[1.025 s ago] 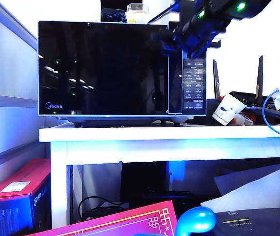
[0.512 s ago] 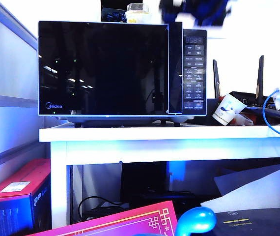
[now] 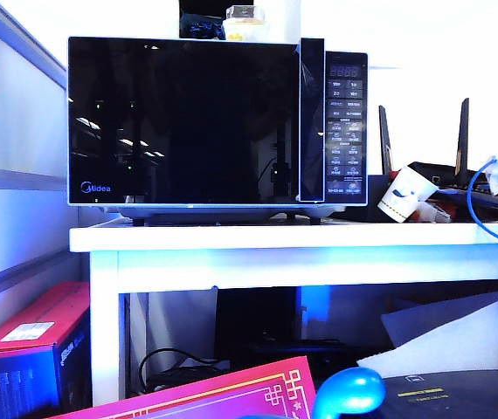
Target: Open the microwave door, place the box of snacks from the top of the microwave inside, then close the microwave door.
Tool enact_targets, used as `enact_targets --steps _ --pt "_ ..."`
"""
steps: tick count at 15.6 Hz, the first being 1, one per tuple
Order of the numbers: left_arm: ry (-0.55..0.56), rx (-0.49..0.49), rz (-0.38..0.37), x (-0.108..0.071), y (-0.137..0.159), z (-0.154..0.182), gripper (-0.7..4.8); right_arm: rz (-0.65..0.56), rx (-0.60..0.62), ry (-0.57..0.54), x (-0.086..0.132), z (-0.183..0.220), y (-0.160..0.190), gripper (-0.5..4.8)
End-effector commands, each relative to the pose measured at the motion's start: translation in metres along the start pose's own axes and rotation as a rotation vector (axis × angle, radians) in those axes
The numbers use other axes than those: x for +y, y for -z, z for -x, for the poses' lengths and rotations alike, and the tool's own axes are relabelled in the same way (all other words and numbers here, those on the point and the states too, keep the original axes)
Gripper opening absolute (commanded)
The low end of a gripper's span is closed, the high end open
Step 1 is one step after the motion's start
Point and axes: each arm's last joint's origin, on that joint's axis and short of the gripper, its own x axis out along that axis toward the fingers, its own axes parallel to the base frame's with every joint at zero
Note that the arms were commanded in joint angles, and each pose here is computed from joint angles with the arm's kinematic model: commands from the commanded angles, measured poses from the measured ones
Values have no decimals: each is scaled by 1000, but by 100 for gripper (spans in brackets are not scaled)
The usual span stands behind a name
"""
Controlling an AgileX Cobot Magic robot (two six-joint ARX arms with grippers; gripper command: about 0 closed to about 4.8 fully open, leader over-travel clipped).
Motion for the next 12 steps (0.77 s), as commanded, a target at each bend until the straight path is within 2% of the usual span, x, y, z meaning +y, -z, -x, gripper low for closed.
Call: enact_targets --steps 1,3,7,12 --pt "41 -61 -27 -2 -2 -18 -6 -152 52 -265 -18 -2 18 471" --pt "63 -64 -27 1 5 -42 -6 -202 102 -396 -20 -10 38 471" --pt "67 -25 -10 10 22 -73 -6 -278 149 -464 -20 -25 66 472" --pt "66 -81 -34 17 26 -93 -6 -314 129 -541 -14 -42 76 471"
